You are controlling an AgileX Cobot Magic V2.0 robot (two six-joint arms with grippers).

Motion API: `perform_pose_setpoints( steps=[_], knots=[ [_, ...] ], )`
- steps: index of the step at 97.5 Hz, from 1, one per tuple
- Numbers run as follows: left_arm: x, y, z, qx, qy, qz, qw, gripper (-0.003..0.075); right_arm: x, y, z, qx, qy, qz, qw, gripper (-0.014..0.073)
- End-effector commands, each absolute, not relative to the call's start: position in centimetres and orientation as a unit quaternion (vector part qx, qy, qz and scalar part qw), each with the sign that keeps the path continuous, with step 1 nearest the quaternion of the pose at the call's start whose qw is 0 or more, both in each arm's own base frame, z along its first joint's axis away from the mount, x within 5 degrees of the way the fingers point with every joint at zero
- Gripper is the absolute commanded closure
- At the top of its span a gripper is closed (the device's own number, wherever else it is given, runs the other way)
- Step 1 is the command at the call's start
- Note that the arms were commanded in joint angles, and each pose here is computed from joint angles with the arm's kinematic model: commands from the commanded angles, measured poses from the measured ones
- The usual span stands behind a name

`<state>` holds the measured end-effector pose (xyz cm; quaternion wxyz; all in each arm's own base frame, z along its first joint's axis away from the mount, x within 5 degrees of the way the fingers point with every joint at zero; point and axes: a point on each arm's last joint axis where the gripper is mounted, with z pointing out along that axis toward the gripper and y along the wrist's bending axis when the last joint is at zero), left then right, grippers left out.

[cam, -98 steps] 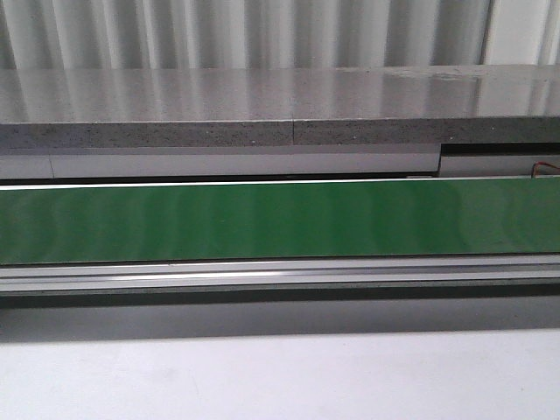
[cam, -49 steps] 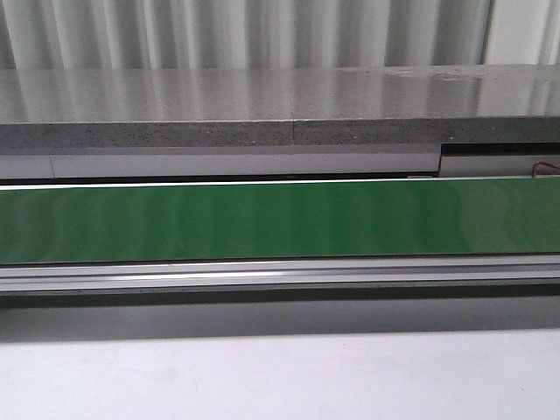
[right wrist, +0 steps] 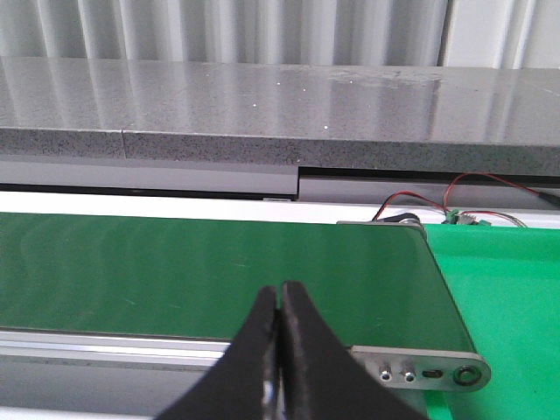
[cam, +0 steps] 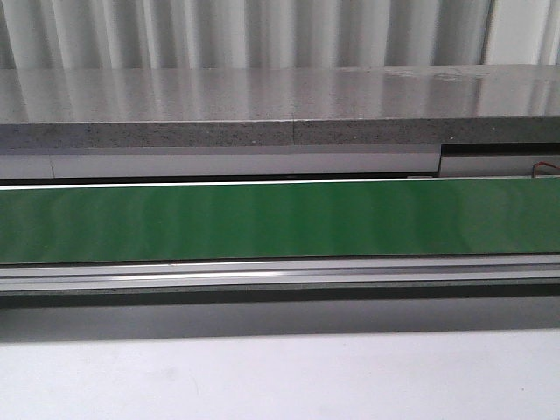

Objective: Move button from right to left

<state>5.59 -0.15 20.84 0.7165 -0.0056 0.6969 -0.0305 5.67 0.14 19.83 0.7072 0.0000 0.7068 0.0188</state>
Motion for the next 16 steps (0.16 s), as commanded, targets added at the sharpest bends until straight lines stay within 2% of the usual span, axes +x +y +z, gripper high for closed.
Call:
perform_pose_setpoints(
  steps=[1,16],
  knots=[
    [5.38,-0.25,20.86,-0.006,0.666,-0.04,0.745,0.074,5.43,0.12,21.22,-0.002,0.665,0.014,0.746,0.0663],
    [5.38,-0.25,20.86,-0.006,0.666,-0.04,0.745,0.074,5.43,0.12,21.22,-0.002,0.665,0.014,0.746,0.0663]
  ],
)
